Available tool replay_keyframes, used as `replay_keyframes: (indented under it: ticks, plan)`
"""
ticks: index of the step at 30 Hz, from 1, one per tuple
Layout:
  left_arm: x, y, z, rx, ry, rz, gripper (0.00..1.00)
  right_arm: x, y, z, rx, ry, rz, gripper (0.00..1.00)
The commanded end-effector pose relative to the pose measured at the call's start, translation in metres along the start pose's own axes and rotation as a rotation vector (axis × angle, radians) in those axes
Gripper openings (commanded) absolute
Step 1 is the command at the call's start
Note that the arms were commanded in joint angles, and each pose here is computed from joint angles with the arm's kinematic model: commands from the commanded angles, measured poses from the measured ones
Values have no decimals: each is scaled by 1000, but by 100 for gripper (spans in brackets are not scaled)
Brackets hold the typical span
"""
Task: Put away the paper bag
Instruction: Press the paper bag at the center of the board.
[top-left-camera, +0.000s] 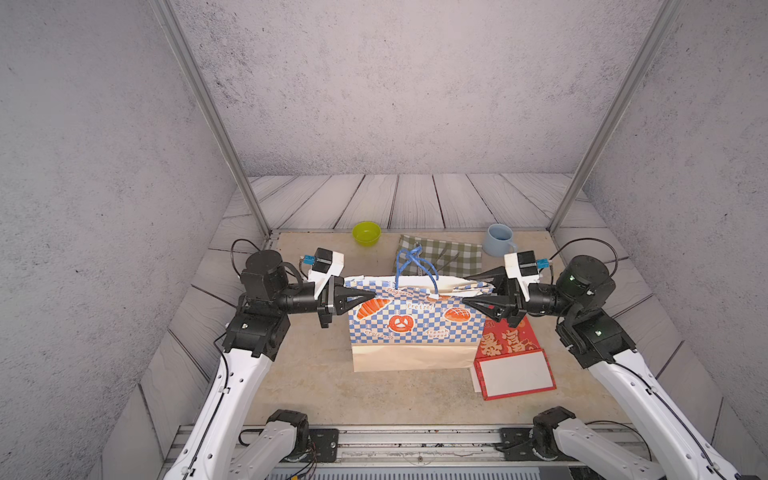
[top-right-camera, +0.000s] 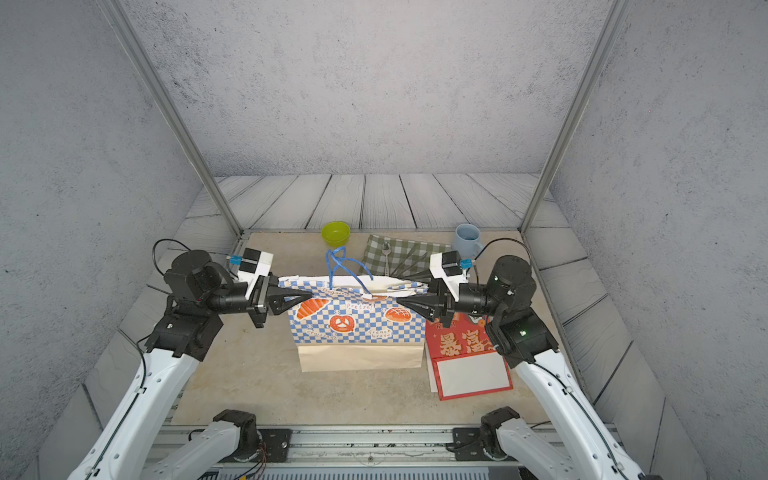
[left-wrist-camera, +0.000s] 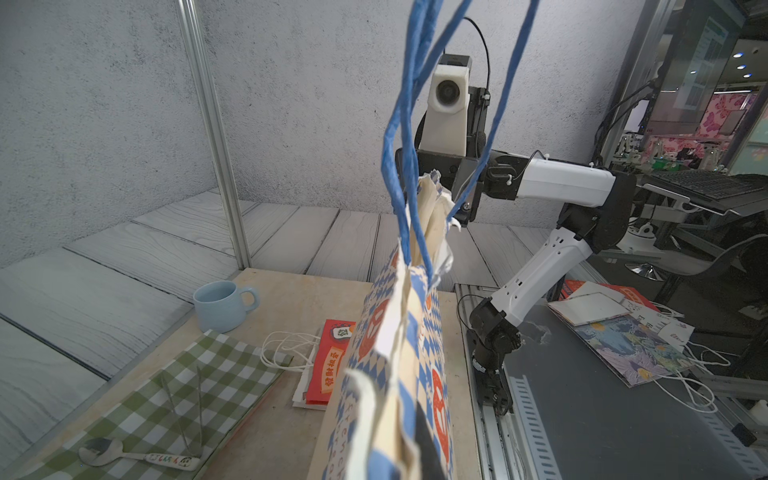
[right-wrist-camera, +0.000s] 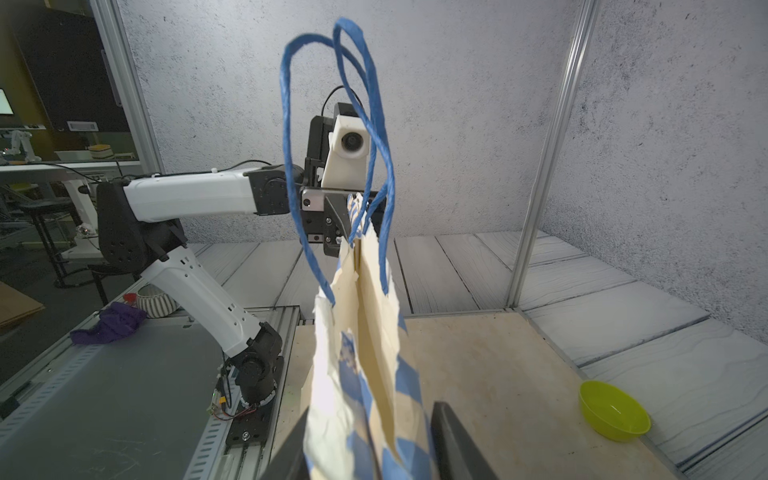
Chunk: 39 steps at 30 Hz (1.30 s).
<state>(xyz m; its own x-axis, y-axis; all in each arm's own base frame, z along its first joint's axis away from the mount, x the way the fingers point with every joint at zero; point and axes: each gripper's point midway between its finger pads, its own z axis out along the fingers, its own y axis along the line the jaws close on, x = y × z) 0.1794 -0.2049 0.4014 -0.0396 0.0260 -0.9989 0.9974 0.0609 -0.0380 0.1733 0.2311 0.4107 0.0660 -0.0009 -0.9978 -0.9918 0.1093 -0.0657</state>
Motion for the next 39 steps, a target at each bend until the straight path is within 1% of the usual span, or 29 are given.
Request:
replay_keyframes:
  ticks: [1,4,6,10,11,12,13,14,15,17,21,23,26,32,33,34,35,36,37,39]
  plan:
    - [-16,-12,-1,35,-16,51,0,17,4,-2,-2,34,-2,37]
    - [-16,-13,-1,35,-15,52,0,15,4,1,-23,20,7,17]
    - [-15,-12,-1,33,-14,49,0,10,3,1,-28,13,-2,0]
    - [-15,-12,-1,27,-15,54,0,7,5,-1,-26,16,-16,0]
    - [-15,-11,-1,19,-14,56,0,7,5,-1,-17,24,-10,17]
    - [-15,-10,-1,11,-15,62,0,8,5,-2,-5,30,-2,36]
    - [-16,-11,-2,8,-16,69,0,10,4,-3,6,39,7,50]
    - [-17,-11,-2,2,-17,80,0,13,6,-5,15,49,13,60]
    - [-19,-11,-2,-1,-20,89,0,18,9,-6,16,60,17,65]
    - [-23,-14,-3,0,-27,100,0,28,13,-10,34,75,21,71]
    - [-34,-21,-4,15,-43,100,0,45,11,-12,67,92,8,73]
    - [-38,-26,-5,29,-50,99,0,47,11,-9,41,88,24,71]
    - [-40,-29,-6,37,-52,102,0,47,13,-6,-9,87,61,61]
    - [-44,-27,-6,15,-61,124,0,39,20,-7,-38,79,53,30]
    - [-46,-26,-7,5,-66,132,0,37,22,-7,-47,79,53,27]
    - [-47,-26,-7,-2,-70,136,0,36,24,-8,-53,78,54,27]
    - [-49,-25,-7,-6,-74,139,0,34,25,-8,-53,77,59,27]
    - [-50,-25,-7,-7,-76,141,0,33,26,-9,-52,75,56,29]
    - [-50,-24,-7,-9,-77,140,0,32,26,-10,-46,76,54,36]
    - [-52,-25,-7,-8,-81,138,0,36,25,-13,-8,87,39,60]
